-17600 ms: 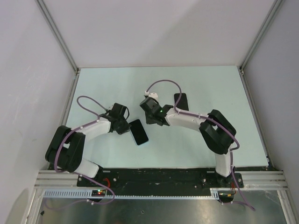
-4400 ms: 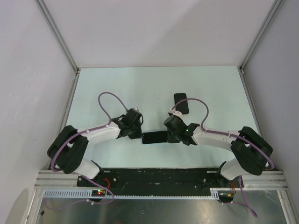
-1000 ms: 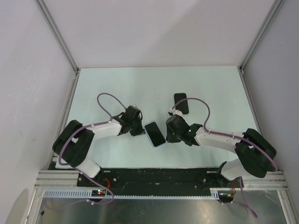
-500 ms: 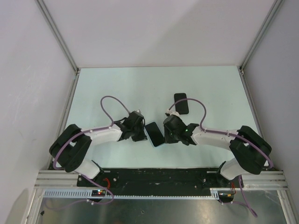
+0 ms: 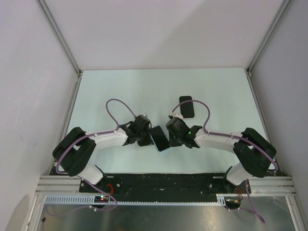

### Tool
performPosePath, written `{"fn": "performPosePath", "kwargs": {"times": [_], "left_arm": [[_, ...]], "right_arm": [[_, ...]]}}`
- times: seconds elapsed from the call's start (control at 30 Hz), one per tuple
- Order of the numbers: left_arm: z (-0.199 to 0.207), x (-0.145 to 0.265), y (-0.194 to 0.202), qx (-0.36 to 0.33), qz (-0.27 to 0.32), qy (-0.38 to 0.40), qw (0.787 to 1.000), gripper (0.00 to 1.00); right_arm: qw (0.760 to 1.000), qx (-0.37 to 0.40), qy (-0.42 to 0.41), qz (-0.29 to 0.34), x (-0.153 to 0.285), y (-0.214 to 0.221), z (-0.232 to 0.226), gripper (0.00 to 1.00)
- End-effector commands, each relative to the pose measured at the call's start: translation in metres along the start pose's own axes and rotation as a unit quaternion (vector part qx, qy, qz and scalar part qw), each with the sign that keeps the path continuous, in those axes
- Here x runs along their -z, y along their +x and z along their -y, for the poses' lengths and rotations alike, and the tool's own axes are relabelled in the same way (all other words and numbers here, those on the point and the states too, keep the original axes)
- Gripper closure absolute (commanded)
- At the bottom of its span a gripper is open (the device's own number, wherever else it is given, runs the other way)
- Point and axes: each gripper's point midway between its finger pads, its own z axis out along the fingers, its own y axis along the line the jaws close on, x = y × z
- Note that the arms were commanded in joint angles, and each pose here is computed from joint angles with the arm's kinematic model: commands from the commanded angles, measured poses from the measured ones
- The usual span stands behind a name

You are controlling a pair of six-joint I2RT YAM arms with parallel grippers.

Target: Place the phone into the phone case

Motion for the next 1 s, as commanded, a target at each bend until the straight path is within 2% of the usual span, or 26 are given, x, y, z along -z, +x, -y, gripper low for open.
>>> {"fn": "performPosePath", "kwargs": {"times": [0.0, 0.47, 0.87, 0.97], "left_arm": [[0.016, 0.0, -0.009, -0.002, 0.01, 0.015, 1.0, 1.0], [0.022, -0.001, -0.007, -0.007, 0.005, 0.021, 1.0, 1.0], [0.023, -0.002, -0.008, -0.007, 0.005, 0.023, 1.0, 1.0], [0.023, -0.001, -0.008, -0.008, 0.004, 0.022, 1.0, 1.0]], "right_arm": [[0.999, 0.017, 0.011, -0.027, -0.005, 0.017, -0.003, 0.89], [0.995, 0.036, 0.014, -0.09, -0.018, 0.062, -0.002, 0.91], [0.99, 0.029, 0.041, -0.134, -0.023, 0.105, 0.021, 0.92], [0.99, 0.025, 0.05, -0.132, -0.017, 0.109, 0.029, 0.88]]}}
